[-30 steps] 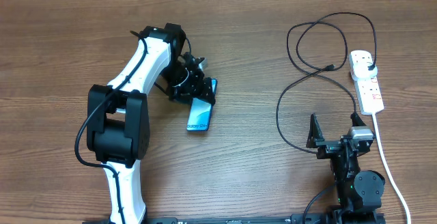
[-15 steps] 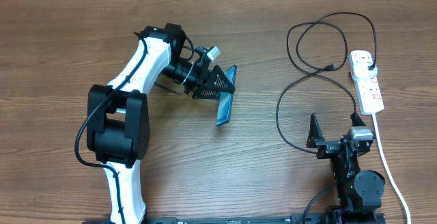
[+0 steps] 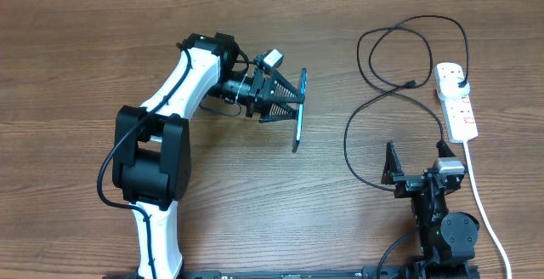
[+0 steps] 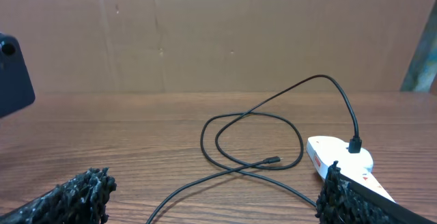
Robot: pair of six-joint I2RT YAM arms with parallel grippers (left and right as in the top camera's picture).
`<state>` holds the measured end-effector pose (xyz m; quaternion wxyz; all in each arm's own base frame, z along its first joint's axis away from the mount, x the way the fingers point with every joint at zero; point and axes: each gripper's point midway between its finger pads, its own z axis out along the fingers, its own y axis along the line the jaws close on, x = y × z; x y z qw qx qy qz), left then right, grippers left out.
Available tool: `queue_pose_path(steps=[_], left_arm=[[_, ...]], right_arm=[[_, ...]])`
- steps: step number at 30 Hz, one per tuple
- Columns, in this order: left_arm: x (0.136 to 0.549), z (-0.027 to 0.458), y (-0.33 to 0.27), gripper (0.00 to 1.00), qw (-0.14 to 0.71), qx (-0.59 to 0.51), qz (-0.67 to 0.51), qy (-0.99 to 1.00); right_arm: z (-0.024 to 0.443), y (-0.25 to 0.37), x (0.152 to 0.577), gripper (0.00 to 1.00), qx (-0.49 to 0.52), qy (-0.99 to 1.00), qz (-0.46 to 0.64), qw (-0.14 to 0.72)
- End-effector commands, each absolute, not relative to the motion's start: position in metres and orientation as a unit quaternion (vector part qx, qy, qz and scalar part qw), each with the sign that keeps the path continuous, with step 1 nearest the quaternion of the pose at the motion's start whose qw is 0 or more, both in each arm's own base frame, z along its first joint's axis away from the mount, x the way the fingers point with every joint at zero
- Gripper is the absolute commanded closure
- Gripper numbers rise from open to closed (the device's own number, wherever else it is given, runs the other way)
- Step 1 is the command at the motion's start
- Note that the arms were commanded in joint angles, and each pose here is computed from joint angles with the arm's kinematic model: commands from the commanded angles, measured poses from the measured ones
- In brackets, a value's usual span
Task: Plug charger to phone and switch on socket
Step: 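Lift the phone upright with the left gripper, bottom edge facing right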
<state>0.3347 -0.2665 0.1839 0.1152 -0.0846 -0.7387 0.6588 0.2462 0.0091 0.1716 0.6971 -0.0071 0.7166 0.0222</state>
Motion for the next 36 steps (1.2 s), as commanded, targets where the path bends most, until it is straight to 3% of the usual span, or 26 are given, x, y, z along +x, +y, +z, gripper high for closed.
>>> queue_pose_path(steps=[1, 18, 36], left_arm=[[0.3442, 0.2069, -0.2691, 0.53, 0.114, -0.068, 0.701, -0.700], [0.3481, 0.2070, -0.2639, 0.54, 0.195, 0.025, 0.683, -0.703], [0.3469, 0.2073, -0.2636, 0.55, 0.197, 0.027, 0.683, -0.703]], right_arm=[[0.1695, 0.0075, 0.2464, 0.00, -0.005, 0.716, 0.019, 0.698], [0.1695, 0.0075, 0.2464, 0.00, -0.005, 0.716, 0.019, 0.698], [0.1703, 0.0076, 0.2464, 0.00, -0.006, 0.715, 0.019, 0.699]])
